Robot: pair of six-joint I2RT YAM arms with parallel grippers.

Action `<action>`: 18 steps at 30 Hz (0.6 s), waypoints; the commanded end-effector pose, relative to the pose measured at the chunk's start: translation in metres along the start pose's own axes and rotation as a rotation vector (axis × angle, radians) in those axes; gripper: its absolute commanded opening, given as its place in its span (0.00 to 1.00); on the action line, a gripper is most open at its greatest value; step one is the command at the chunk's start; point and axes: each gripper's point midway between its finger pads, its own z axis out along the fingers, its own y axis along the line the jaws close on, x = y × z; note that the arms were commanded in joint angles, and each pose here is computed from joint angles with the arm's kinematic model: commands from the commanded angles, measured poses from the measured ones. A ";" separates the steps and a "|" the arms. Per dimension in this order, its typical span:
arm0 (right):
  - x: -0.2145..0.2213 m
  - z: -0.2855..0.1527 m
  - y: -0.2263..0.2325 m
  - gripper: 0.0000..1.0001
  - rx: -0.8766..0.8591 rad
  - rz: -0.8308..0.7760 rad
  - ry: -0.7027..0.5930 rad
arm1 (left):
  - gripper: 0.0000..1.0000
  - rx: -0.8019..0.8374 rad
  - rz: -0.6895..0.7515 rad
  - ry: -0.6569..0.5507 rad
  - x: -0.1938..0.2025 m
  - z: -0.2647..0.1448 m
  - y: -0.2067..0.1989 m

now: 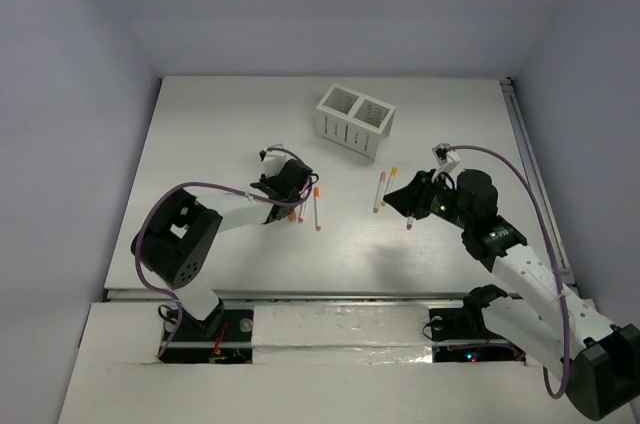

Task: Sort the stationery into containers
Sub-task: Pick up the stationery from the center of the board, then place the stationery in the storage box.

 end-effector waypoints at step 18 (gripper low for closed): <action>-0.056 -0.042 -0.039 0.38 0.292 0.023 -0.390 | 0.00 0.378 -0.113 -0.310 -0.162 -0.134 -0.084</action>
